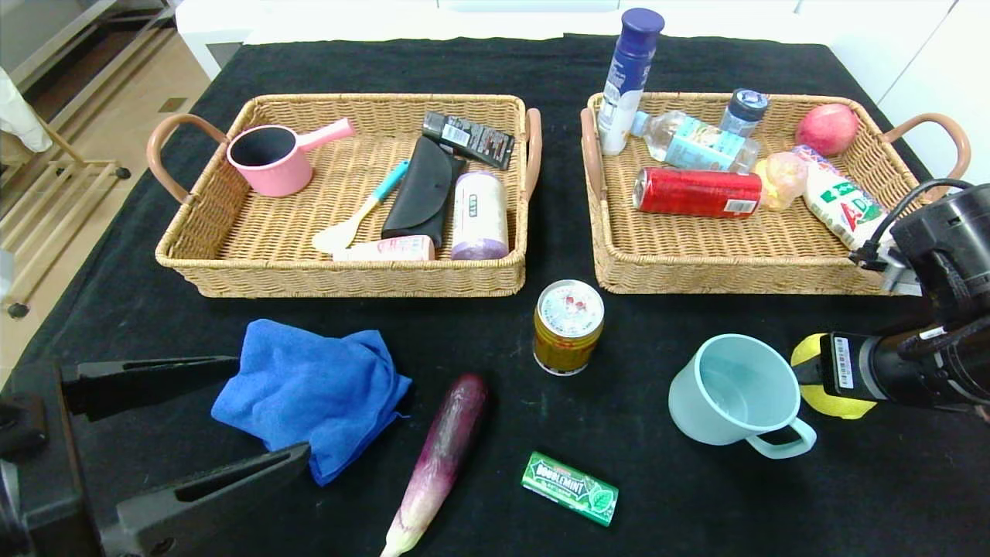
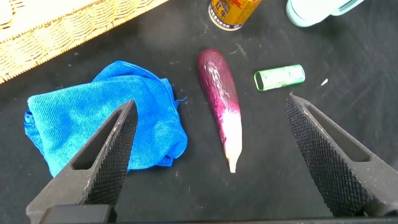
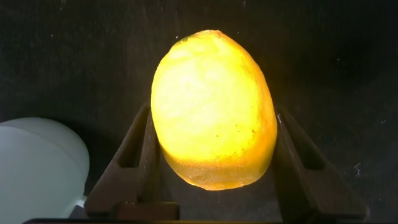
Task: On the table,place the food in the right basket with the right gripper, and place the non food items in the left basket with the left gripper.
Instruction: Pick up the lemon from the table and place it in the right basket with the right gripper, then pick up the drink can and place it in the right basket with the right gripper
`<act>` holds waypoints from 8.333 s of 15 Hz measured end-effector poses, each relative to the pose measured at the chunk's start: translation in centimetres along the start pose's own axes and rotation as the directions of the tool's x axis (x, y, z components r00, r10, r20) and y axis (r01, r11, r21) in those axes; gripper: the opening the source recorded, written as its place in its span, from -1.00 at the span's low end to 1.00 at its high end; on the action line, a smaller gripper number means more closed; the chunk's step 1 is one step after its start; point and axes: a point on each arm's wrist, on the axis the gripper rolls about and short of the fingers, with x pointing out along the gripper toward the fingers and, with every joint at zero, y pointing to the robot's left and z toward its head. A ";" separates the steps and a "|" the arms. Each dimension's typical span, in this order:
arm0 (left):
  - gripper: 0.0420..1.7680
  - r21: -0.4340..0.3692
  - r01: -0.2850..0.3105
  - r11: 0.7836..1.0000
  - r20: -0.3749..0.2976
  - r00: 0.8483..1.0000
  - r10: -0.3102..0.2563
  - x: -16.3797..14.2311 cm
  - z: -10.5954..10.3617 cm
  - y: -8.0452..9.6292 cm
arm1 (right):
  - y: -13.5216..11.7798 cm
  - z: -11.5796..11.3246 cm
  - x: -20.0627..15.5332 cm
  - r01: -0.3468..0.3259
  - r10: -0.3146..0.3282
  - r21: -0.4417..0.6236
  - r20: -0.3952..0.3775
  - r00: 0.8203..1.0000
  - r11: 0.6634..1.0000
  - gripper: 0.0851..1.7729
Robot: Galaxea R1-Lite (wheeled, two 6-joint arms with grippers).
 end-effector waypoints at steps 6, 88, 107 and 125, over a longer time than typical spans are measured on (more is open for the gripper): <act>0.94 0.000 -0.001 1.000 -0.001 1.000 0.001 0.0 0.0 0.0 | 0.1 -0.4 -1.1 -0.018 0.019 -0.011 0.012 1.000 1.000 0.14; 0.94 0.028 -0.047 0.998 0.059 0.997 0.046 -1.5 0.6 -0.1 | 23.3 -2.0 -6.9 -0.194 0.302 -0.406 0.221 0.927 0.893 0.92; 0.94 0.027 -0.045 0.999 0.045 0.998 0.044 -1.3 0.3 -0.1 | 24.3 -2.1 -1.6 -0.100 0.183 -0.376 0.194 0.964 0.921 0.53; 0.94 0.041 -0.045 0.998 0.042 0.998 0.043 -1.4 0.1 -0.2 | 24.2 -2.4 -2.2 -0.102 0.188 -0.393 0.188 0.964 0.914 0.33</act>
